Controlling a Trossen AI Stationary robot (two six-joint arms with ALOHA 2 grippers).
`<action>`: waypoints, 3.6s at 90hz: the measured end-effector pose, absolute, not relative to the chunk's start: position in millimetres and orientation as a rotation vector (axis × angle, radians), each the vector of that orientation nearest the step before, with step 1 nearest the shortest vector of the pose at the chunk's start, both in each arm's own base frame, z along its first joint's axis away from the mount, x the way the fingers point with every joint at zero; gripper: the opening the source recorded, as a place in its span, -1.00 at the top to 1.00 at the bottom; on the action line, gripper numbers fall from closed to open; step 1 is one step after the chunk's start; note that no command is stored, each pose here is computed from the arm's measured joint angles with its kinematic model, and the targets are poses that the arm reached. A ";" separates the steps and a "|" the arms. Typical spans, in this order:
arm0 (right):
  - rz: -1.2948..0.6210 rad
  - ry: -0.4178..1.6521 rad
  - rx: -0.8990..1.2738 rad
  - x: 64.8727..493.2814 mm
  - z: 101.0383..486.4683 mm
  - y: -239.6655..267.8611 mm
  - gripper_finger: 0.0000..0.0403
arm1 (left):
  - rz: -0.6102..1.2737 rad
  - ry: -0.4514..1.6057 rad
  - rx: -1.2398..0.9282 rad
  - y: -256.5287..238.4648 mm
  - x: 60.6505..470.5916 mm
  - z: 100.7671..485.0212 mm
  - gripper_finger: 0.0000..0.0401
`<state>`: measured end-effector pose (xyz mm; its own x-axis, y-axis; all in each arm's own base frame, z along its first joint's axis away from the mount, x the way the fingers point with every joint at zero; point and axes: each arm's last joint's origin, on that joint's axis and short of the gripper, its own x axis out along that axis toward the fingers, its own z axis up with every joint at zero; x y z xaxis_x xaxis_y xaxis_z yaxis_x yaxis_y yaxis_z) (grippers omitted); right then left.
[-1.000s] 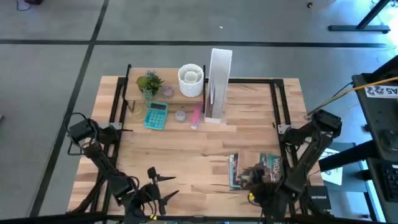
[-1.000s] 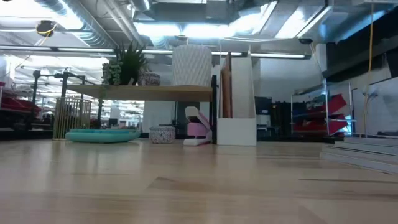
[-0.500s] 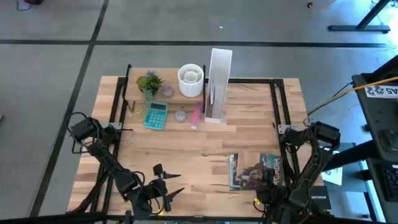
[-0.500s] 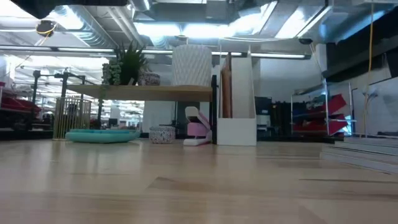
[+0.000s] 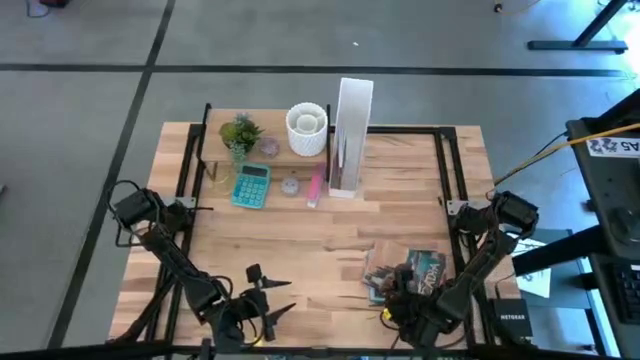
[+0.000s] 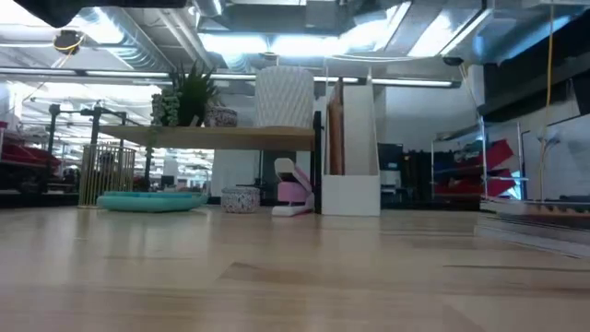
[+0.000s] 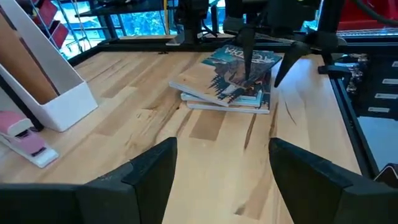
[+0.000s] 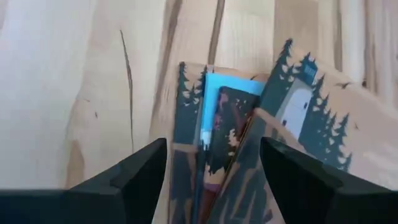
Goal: Stock shelves
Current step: Put the brown book in the book organizer
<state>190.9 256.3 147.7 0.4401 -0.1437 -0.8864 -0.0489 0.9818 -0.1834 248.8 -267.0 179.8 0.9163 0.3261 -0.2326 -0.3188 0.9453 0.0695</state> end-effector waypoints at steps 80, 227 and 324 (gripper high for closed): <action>-0.204 1.112 -0.109 197.5 139.5 266.9 0.92 | 0.330 0.242 0.003 -267.2 248.7 179.8 -0.18; -0.322 1.270 -0.492 196.3 119.9 286.8 0.12 | 0.344 0.247 0.010 -263.8 251.7 179.2 -0.18; -0.185 0.927 -0.499 221.2 173.0 332.1 0.99 | 0.170 0.285 0.139 -262.9 275.5 173.4 -0.18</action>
<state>221.2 332.1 173.0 0.5941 -0.3616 -0.7185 -0.0585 0.8715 -0.4869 275.5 -262.9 173.4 0.9457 0.1856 -0.2668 -0.1464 0.9762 0.1603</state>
